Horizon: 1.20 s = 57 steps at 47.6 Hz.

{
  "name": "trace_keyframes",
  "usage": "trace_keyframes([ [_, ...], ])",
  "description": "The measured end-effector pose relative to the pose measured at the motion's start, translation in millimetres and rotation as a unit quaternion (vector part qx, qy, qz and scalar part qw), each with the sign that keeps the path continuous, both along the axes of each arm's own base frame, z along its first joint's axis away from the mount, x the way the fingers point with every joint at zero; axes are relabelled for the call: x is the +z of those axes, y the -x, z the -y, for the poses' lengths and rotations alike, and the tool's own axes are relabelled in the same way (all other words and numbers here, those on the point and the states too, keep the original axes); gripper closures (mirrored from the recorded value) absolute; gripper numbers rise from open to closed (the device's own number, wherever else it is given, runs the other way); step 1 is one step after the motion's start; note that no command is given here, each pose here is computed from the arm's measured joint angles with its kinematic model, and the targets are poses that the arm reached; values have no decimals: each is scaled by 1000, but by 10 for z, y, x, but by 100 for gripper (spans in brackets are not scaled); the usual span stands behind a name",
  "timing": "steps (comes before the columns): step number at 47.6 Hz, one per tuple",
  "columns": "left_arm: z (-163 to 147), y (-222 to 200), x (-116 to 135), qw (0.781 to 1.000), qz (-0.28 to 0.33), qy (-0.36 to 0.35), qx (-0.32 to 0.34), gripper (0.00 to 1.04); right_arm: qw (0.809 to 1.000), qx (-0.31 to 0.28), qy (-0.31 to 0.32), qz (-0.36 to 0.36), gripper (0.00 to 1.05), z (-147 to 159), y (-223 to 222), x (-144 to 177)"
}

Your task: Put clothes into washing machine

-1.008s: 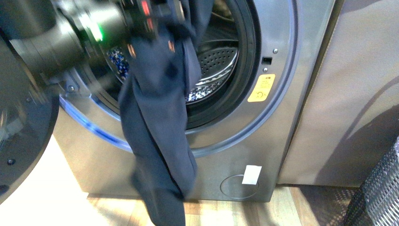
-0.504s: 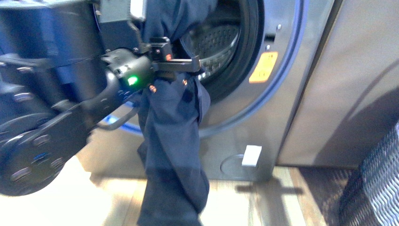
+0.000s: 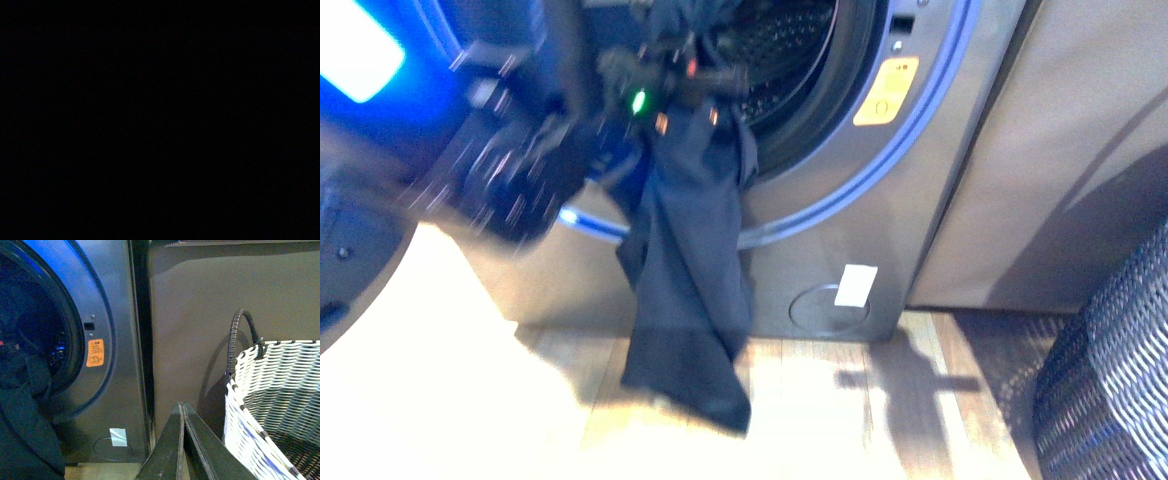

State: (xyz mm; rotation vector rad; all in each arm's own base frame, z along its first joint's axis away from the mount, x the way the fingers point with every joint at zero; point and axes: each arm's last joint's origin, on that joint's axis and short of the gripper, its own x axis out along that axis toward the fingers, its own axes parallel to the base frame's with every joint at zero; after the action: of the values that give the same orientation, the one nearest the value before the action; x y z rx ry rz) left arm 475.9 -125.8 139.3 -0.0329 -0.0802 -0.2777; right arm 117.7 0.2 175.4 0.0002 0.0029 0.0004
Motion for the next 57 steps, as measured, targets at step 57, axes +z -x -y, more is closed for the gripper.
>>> trace_keyframes([
  [57,311,-1326,264,993,-3,-88,73,94,1000,0,0,2,102,0,200,-105],
])
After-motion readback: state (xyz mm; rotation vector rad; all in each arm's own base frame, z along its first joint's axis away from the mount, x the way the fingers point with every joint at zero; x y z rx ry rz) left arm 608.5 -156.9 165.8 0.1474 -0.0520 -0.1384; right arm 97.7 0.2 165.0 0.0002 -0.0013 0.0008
